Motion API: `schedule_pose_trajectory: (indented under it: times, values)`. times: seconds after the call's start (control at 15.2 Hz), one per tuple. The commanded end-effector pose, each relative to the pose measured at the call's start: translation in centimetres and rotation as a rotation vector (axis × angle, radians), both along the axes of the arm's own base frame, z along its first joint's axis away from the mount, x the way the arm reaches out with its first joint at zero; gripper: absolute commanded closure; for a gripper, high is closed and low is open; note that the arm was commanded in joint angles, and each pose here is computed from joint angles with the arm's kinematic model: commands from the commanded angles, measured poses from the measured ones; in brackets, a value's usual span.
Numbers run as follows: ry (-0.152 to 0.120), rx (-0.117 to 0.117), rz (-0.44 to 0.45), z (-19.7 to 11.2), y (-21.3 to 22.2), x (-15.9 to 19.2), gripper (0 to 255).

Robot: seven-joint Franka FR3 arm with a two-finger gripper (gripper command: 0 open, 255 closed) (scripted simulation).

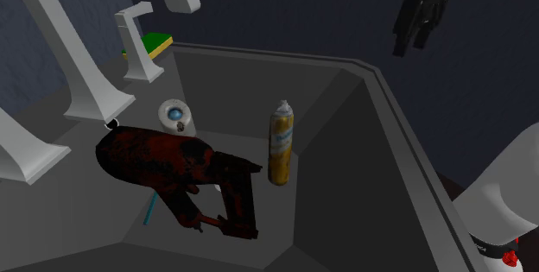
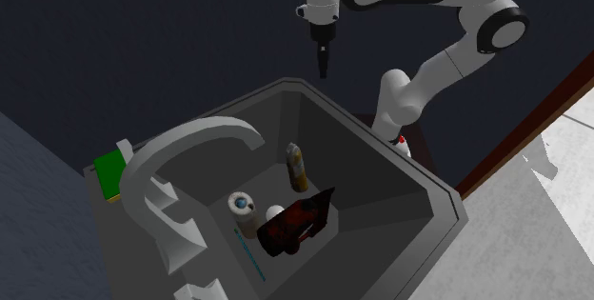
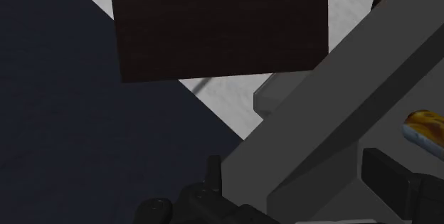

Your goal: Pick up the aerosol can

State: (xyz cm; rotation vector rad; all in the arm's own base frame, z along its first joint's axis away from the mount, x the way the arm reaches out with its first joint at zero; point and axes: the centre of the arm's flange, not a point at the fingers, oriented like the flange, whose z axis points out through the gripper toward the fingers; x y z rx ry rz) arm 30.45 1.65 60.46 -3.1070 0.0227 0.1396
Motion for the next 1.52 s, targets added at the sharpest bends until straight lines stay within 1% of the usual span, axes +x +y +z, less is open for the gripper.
schedule_pose_trajectory:
  times: [0.0, 0.73, 1.45]
  values:
    - [0.0, 0.0, 0.0, 0.0, 0.0, 0.0, 0]
    - [-0.018, -0.019, 0.103, -2.8, 13.9, 4.4, 0]
    - [-0.036, -0.039, 0.205, -5.9, 28.0, 7.5, 0]
